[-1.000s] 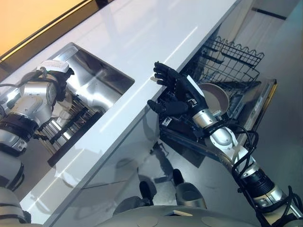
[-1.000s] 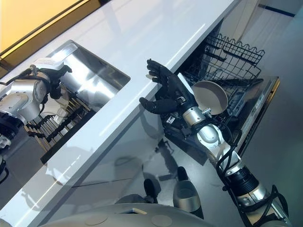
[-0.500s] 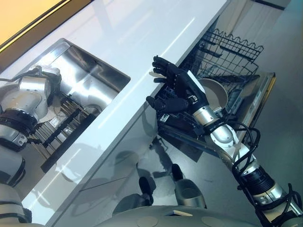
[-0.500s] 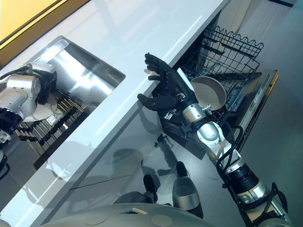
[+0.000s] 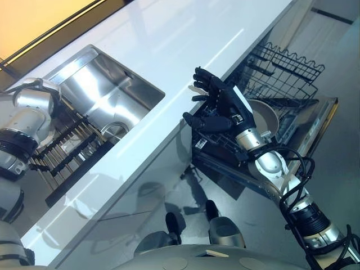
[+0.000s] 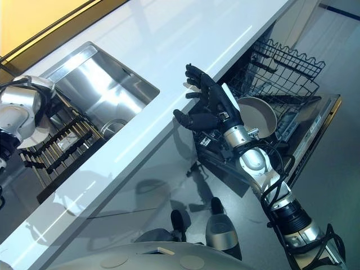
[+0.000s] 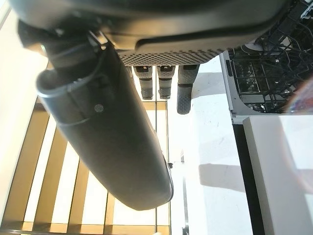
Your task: Pick up plates and place into dishwasher.
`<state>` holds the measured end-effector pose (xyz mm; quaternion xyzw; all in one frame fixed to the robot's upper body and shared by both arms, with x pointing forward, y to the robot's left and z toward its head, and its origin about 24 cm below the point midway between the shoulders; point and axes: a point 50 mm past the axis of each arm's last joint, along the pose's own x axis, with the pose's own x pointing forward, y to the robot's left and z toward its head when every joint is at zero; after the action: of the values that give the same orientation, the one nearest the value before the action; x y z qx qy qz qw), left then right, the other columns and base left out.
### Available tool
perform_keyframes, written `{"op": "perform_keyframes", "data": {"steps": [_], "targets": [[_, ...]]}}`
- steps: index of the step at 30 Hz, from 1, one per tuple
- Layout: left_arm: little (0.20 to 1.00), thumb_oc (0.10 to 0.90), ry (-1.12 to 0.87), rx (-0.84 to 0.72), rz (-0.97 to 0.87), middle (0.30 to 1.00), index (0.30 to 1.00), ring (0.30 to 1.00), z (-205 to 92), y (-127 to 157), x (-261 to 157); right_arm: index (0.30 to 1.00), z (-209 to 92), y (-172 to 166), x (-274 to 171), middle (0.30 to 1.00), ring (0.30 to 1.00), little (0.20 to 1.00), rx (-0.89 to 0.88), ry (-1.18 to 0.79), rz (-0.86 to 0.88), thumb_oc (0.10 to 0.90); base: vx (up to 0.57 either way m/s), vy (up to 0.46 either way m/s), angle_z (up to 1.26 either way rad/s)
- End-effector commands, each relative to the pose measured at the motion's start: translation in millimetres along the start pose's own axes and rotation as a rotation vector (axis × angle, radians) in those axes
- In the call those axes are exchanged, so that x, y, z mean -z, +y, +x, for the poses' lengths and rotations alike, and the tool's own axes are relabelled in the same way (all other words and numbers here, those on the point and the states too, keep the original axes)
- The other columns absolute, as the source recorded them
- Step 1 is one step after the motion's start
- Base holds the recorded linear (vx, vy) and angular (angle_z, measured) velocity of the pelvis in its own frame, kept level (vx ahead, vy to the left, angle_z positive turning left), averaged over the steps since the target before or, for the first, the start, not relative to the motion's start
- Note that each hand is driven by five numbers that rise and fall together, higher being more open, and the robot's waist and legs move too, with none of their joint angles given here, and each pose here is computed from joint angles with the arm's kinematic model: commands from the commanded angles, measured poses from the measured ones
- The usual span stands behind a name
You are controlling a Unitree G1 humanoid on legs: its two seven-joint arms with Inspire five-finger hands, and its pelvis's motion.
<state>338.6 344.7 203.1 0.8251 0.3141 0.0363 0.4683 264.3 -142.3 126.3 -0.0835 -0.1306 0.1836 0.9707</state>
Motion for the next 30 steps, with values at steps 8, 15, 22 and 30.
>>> {"op": "perform_keyframes", "data": {"steps": [8, 15, 22, 30], "targets": [[0.2, 0.1, 0.095, -0.663, -0.316, 0.3, 0.3, 0.3, -45.1, 96.8, 89.6, 0.9, -41.6, 4.4, 61.7, 0.9, 0.9, 0.9, -0.042, 0.314, -0.027, 0.8, -0.04, -0.004, 0.14], [0.2, 0.1, -0.061, -0.856, -0.559, 0.3, 0.3, 0.3, -57.4, 104.1, 87.0, 0.9, -41.7, 4.9, 59.7, 0.9, 0.9, 0.9, -0.041, 0.308, -0.026, 0.8, -0.03, 0.011, 0.07], [0.2, 0.1, -0.27, -0.913, -0.95, 0.3, 0.3, 0.3, -65.5, 103.4, 77.4, 0.9, -41.5, 8.3, 57.6, 0.9, 0.9, 0.9, -0.019, 0.281, -0.022, 0.8, -0.02, 0.004, 0.09], [0.2, 0.1, -0.492, -0.983, -1.202, 0.3, 0.3, 0.3, -79.1, 97.2, 51.2, 0.9, -21.2, -3.7, 18.1, 0.9, 0.9, 0.9, 0.034, 0.054, -0.059, 0.8, -0.02, 0.002, 0.0]]}}
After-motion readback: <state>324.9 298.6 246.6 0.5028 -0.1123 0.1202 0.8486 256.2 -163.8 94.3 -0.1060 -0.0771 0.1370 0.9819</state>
